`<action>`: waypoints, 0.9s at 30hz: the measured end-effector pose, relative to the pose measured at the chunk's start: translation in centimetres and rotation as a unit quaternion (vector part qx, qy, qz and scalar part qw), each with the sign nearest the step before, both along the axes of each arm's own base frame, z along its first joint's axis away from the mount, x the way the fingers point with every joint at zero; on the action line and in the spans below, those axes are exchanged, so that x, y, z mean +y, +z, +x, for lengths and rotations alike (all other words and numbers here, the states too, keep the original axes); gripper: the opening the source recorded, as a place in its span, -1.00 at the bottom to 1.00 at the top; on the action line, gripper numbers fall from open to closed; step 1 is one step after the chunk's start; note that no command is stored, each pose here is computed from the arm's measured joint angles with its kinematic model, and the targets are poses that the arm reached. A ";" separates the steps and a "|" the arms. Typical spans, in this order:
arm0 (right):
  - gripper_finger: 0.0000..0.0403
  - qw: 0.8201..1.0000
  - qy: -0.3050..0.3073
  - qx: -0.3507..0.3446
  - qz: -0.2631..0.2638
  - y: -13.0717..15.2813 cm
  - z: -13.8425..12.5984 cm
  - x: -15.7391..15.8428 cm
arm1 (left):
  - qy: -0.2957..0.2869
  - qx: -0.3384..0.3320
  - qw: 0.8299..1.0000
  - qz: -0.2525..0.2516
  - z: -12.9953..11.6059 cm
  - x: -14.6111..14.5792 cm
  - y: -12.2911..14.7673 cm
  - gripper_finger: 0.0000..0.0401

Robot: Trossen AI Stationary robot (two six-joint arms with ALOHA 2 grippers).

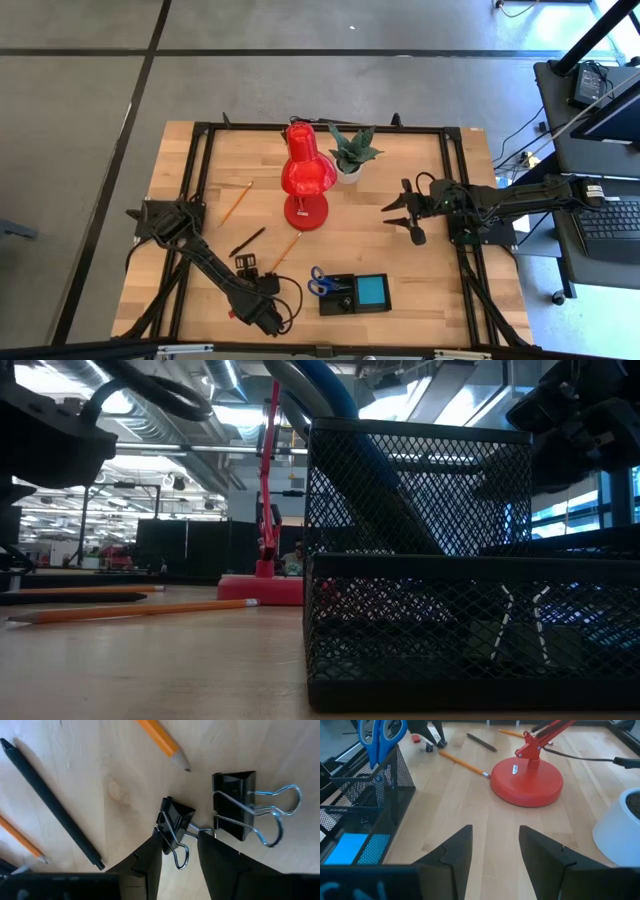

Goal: Pick and place office supplies into organizer
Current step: Put the top black binder clip into the black desk organizer

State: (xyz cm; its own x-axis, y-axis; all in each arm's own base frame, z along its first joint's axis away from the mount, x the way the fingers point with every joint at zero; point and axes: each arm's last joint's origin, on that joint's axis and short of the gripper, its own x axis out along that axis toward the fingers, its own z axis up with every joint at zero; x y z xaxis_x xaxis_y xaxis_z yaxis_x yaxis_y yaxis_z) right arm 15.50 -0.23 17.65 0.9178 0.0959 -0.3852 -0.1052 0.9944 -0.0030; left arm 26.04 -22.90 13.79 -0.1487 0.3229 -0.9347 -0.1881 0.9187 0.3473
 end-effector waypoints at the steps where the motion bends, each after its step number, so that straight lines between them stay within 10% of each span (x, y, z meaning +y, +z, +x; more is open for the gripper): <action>1: -0.18 1.000 0.000 0.002 0.001 0.0 0.0 0.0 | 0.001 0.000 1.000 0.000 0.0 0.0 0.0 -0.45; 27: -0.18 1.000 0.000 0.004 0.001 -0.1 0.0 0.0 | 0.006 -0.008 1.000 -0.007 0.2 -0.2 0.6 -0.90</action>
State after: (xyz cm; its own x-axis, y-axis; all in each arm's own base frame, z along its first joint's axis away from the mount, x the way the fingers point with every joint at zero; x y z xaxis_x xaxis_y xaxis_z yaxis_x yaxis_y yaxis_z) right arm 15.47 -0.23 17.58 0.9149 0.0958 -0.3923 -0.1045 0.9945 -0.0010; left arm 26.23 -23.09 14.36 -0.1380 0.3075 -0.9415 -0.2040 0.9214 0.3308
